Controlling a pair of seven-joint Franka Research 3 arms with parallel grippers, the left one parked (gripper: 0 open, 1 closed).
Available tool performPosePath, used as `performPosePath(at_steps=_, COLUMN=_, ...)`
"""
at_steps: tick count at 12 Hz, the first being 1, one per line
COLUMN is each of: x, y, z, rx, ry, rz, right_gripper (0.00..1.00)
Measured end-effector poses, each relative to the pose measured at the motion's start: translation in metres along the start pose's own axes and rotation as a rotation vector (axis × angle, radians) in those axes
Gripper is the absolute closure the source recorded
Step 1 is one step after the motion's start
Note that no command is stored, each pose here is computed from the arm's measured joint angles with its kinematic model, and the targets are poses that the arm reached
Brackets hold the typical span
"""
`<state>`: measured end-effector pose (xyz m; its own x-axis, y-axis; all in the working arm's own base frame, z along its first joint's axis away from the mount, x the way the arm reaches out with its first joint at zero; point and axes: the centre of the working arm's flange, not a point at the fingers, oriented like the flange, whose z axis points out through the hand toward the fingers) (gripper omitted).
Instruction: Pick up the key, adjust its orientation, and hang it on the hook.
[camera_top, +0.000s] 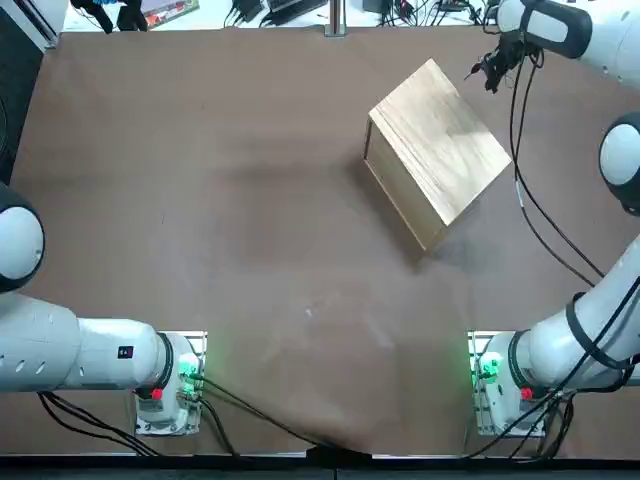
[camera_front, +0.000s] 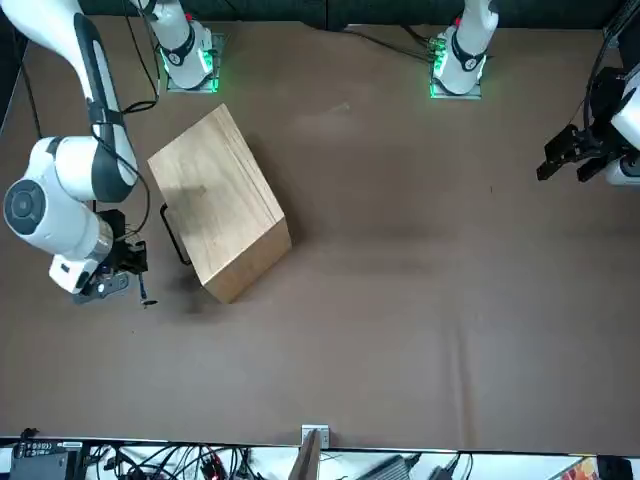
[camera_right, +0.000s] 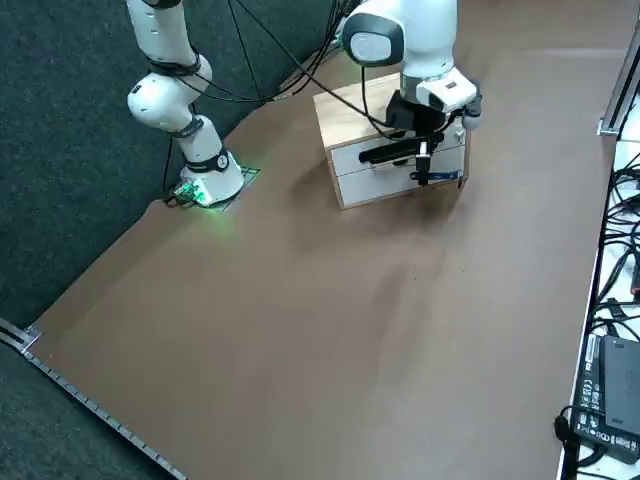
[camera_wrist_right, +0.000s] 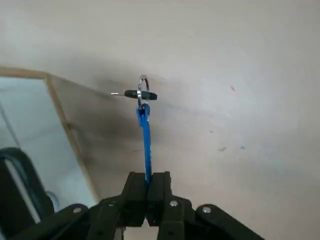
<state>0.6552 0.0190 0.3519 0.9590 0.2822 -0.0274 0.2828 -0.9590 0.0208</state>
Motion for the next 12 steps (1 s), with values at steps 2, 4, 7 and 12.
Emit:
performPosePath(at_steps=2, x=0.004, y=-0.013, z=0.0, rx=0.0, ry=0.0, rz=-0.097, right_gripper=0.96)
performPosePath(at_steps=4, x=0.007, y=-0.023, z=0.002, rx=-0.001, ry=0.001, rz=-0.198, right_gripper=0.96)
performPosePath(at_steps=7, x=0.013, y=-0.039, z=0.005, rx=-0.008, ry=0.016, rz=-0.43, right_gripper=0.96)
performPosePath(at_steps=12, x=0.025, y=-0.044, z=0.011, rx=-0.021, ry=0.035, rz=-0.69, right_gripper=0.96)
